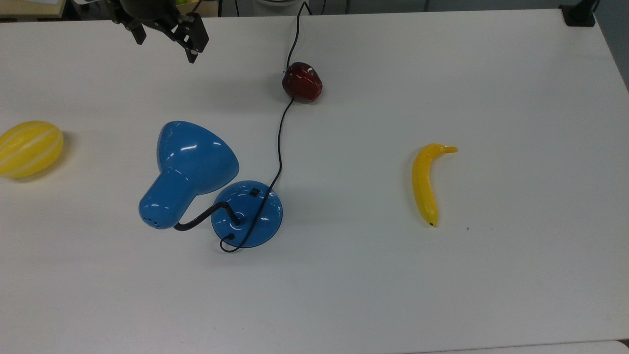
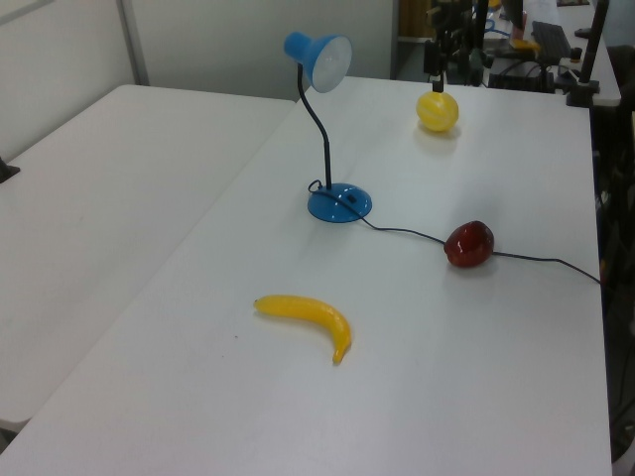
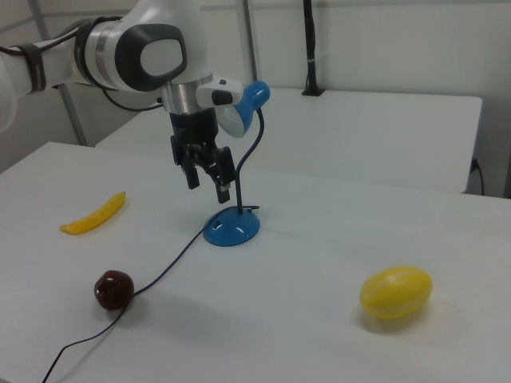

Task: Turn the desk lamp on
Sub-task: 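Move the gripper toward the blue lamp's round base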

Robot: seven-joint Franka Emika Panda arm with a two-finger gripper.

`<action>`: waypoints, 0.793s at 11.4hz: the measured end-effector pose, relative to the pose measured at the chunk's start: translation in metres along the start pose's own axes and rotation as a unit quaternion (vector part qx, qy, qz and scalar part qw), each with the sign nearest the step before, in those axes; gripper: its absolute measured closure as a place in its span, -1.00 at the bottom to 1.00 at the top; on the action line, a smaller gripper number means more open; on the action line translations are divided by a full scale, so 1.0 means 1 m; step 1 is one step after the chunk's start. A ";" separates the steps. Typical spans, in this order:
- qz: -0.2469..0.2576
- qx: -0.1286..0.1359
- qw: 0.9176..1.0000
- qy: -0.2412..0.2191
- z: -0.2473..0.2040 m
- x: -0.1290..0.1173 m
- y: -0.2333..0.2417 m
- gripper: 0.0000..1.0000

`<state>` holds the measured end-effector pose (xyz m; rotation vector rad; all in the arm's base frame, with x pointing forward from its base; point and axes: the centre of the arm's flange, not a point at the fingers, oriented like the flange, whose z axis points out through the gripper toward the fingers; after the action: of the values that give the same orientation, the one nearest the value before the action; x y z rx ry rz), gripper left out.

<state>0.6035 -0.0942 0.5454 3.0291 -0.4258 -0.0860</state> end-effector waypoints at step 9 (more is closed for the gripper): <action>0.045 0.078 0.994 0.058 -0.011 0.003 -0.014 -1.00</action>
<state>0.6107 -0.0811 0.5548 3.1399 -0.5831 0.1334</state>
